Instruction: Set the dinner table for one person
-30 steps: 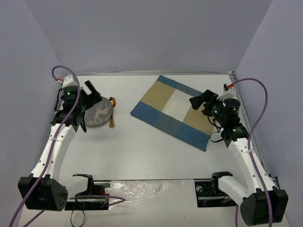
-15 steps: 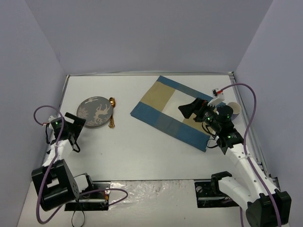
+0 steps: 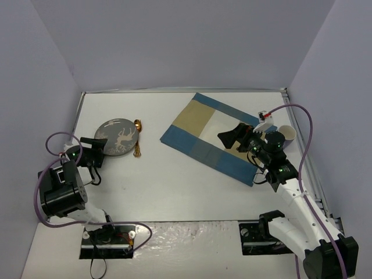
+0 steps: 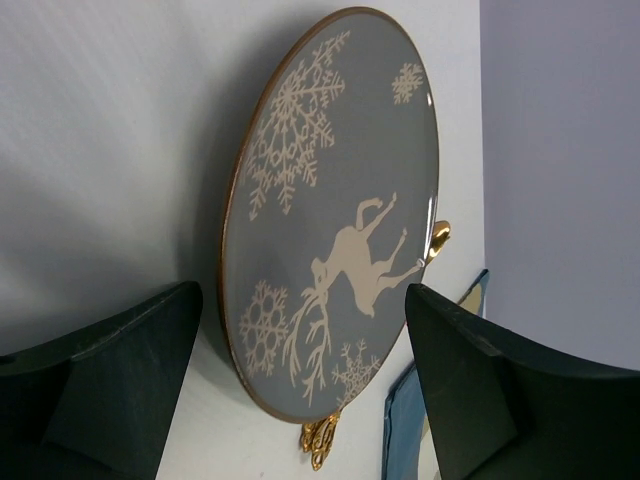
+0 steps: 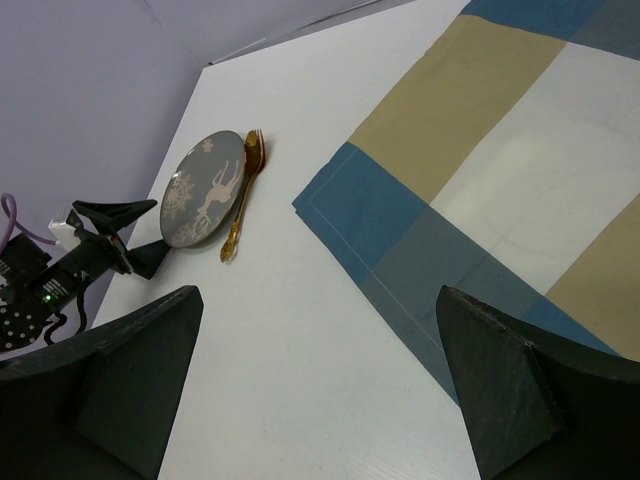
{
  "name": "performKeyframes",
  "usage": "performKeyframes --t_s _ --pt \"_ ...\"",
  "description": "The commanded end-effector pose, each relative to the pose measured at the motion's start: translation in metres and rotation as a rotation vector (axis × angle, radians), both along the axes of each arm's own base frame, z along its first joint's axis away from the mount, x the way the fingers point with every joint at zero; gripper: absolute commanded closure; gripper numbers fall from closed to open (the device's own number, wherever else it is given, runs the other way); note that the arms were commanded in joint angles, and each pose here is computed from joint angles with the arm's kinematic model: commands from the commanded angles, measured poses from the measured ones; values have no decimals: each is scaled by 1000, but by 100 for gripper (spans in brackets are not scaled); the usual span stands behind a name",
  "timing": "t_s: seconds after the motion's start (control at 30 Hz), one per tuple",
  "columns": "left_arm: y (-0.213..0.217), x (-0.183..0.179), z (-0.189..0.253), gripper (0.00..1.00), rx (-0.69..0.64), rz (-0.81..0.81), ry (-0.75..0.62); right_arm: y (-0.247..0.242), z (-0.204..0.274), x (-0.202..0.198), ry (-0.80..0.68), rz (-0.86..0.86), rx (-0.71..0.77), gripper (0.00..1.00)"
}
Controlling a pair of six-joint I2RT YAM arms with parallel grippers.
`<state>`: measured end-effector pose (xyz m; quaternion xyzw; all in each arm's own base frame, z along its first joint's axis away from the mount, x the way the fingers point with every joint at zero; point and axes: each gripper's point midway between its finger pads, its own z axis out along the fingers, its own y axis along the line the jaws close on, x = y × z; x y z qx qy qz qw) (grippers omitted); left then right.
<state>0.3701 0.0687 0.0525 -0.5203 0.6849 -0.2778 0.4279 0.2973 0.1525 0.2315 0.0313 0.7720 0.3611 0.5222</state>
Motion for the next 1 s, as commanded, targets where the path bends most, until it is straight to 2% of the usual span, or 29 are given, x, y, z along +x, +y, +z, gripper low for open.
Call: performKeyframes --t_s 0.0,0.2,0.27,0.37,0.47,0.53,0.6,0.77,0.97 --pt "0 6 -21 22 -58 19 14 3 25 4 -97 9 13 0" --pt "0 10 -41 25 -90 22 46 1 25 5 -98 -3 4 0" --pt "-1 10 -46 29 -96 24 55 0 25 6 -96 -7 1 0" --pt "0 12 -49 46 -100 27 54 1 25 6 -97 -5 0 0" --pt "-1 11 -53 74 -117 36 56 0 23 7 -92 -11 -4 0" --pt "-2 12 -53 88 -127 35 52 -1 21 7 -90 -11 -4 0" --pt "-2 13 -50 98 -132 35 40 0 20 6 -87 -10 -4 0" --pt "-1 19 -25 100 -134 37 -35 -2 18 5 -82 -17 -8 0" --pt "-1 25 30 100 -113 20 -147 -3 20 3 -85 -18 -7 0"
